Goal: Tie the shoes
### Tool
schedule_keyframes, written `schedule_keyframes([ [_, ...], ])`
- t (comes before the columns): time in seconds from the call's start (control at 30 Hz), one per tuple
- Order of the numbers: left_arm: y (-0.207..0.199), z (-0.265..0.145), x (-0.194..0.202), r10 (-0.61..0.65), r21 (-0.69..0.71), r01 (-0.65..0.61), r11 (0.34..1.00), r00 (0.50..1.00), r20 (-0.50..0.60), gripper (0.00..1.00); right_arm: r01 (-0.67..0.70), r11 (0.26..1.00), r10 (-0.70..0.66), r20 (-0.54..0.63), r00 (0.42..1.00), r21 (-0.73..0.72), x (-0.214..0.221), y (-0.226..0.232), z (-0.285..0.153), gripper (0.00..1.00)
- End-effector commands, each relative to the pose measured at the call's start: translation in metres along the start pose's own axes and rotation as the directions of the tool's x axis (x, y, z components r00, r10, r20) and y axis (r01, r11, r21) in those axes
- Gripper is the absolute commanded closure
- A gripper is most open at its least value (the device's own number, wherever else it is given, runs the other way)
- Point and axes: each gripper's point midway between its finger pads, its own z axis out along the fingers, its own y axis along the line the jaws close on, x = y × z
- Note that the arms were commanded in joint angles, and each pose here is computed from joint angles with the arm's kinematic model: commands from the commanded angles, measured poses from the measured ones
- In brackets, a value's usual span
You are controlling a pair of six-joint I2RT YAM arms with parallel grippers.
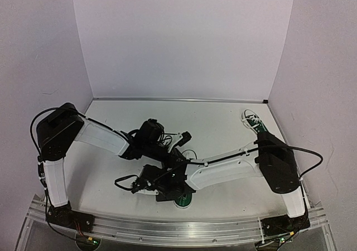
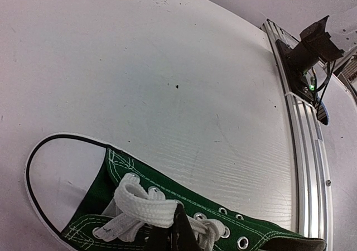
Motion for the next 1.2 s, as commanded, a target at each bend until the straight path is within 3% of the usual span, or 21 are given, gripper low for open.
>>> schedule_keyframes([
  [0.0, 0.005, 0.001, -0.019, 0.019, -0.003, -0.019, 1.000, 0.999, 0.045, 1.00, 0.030, 0.999, -0.027, -0.068, 0.997, 0.041, 0.007, -0.011, 0.013, 0.84],
  [0.6, 0.020, 0.009, 0.000, 0.017, -0.051, -0.018, 0.999, 1.000, -0.022, 1.00, 0.111, 0.994, -0.110, -0.132, 0.985, 0.001, 0.015, 0.002, 0.040, 0.85],
  [0.8, 0.023, 0.011, 0.003, 0.017, -0.060, -0.019, 0.998, 0.999, -0.034, 1.00, 0.109, 0.994, -0.109, -0.152, 0.982, -0.007, 0.021, 0.004, 0.044, 0.98],
  [0.9, 0.022, 0.011, 0.003, 0.021, -0.055, -0.023, 0.998, 0.999, -0.034, 1.00, 0.100, 0.995, -0.100, -0.155, 0.983, -0.007, 0.023, 0.004, 0.044, 1.00],
  [1.17, 0.021, 0.012, 0.005, 0.010, -0.040, -0.012, 0.999, 0.999, -0.037, 1.00, -0.034, 0.999, 0.034, -0.017, 0.999, -0.010, -0.008, -0.023, 0.001, 1.00],
])
